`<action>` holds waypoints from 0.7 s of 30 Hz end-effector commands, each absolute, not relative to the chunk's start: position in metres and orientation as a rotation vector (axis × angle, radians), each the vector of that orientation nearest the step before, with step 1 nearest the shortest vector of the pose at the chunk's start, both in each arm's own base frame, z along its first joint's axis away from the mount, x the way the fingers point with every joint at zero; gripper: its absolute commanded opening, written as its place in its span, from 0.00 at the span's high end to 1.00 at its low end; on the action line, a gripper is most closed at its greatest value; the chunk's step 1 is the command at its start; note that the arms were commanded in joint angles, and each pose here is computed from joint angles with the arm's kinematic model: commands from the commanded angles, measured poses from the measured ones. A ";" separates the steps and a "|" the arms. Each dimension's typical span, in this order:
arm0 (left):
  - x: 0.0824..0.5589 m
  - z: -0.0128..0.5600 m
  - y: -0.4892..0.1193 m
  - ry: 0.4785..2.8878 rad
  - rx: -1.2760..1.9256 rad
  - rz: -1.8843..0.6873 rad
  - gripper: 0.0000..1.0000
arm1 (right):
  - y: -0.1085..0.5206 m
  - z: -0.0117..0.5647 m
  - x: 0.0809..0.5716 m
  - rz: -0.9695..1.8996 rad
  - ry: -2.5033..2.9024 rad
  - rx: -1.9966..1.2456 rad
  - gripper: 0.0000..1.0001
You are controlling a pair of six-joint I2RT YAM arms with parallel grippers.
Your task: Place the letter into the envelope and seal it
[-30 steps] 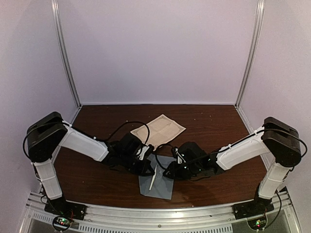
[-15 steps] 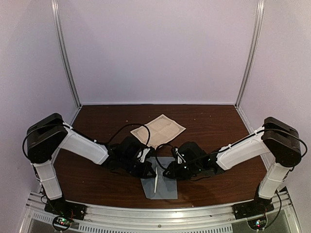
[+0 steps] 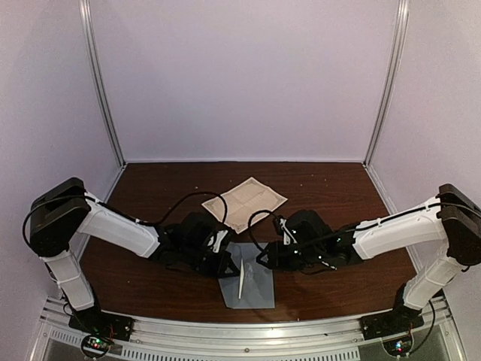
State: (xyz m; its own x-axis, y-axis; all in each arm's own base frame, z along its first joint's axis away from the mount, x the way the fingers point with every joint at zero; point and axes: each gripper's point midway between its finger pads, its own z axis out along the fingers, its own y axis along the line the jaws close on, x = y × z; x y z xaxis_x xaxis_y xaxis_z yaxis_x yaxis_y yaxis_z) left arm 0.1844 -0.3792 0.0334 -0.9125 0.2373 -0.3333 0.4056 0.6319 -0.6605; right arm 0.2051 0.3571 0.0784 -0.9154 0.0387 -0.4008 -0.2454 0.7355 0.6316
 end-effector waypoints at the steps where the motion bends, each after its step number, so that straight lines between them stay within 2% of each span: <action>1: 0.170 0.042 -0.390 2.613 0.549 -1.224 0.95 | 0.347 0.064 0.192 1.036 2.596 -0.122 0.57; 21: 0.158 0.020 -0.386 2.678 0.566 -1.200 0.91 | 0.342 0.039 0.174 1.054 2.668 -0.099 0.56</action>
